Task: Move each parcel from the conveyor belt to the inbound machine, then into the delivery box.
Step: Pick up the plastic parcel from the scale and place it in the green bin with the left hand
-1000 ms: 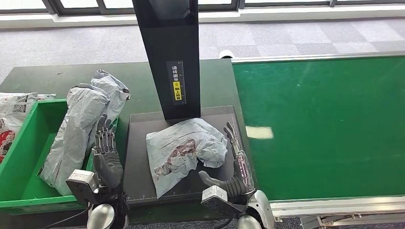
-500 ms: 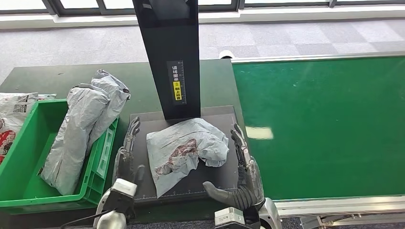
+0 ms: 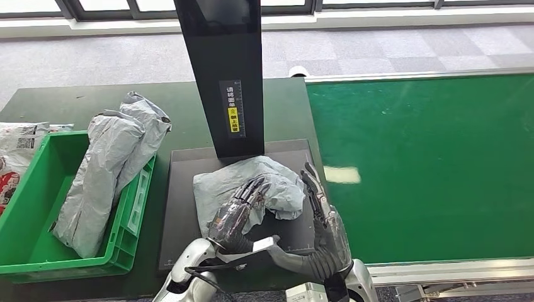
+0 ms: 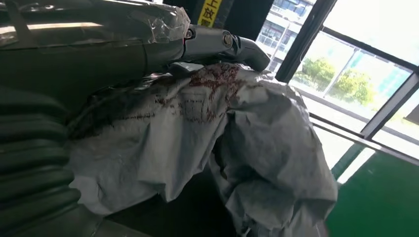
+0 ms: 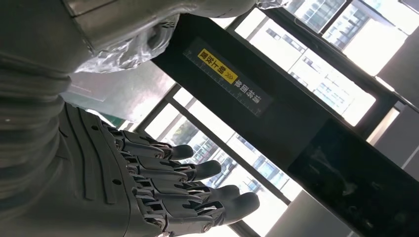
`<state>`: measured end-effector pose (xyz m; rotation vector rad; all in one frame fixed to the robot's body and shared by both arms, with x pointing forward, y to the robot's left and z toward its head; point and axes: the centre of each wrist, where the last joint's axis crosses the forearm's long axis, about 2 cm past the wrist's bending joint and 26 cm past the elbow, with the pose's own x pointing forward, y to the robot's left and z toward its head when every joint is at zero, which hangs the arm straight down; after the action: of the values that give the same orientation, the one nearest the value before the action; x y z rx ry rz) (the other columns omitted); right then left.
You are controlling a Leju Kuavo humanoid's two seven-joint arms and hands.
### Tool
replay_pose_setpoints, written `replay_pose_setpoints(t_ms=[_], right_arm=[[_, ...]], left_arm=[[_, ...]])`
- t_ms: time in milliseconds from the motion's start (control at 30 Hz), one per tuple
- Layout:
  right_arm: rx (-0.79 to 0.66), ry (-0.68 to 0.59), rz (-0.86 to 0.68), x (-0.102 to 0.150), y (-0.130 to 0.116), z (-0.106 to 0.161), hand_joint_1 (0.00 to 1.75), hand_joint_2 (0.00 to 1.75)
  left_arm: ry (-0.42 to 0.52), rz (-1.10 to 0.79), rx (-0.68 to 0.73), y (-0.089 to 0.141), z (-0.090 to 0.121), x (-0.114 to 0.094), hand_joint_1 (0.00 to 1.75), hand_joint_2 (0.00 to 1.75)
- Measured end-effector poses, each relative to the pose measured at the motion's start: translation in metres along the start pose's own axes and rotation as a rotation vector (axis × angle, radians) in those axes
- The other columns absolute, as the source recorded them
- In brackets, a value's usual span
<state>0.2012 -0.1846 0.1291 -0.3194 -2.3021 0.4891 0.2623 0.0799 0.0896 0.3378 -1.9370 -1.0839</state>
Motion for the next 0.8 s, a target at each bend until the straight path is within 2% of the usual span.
replay_pose_setpoints(t_ms=[333,800], right_arm=[[0.008,-0.008,0.006,0.0,0.0,-0.001,0.0,1.75],[0.008,-0.01,0.007,0.0,0.0,-0.002,0.0,1.75]], left_arm=[[0.038,-0.068,-0.109,-0.017,-0.011,0.0,0.0,1.75],[0.067,-0.099,-0.148,-0.025,-0.013,-0.003,0.0,1.75]])
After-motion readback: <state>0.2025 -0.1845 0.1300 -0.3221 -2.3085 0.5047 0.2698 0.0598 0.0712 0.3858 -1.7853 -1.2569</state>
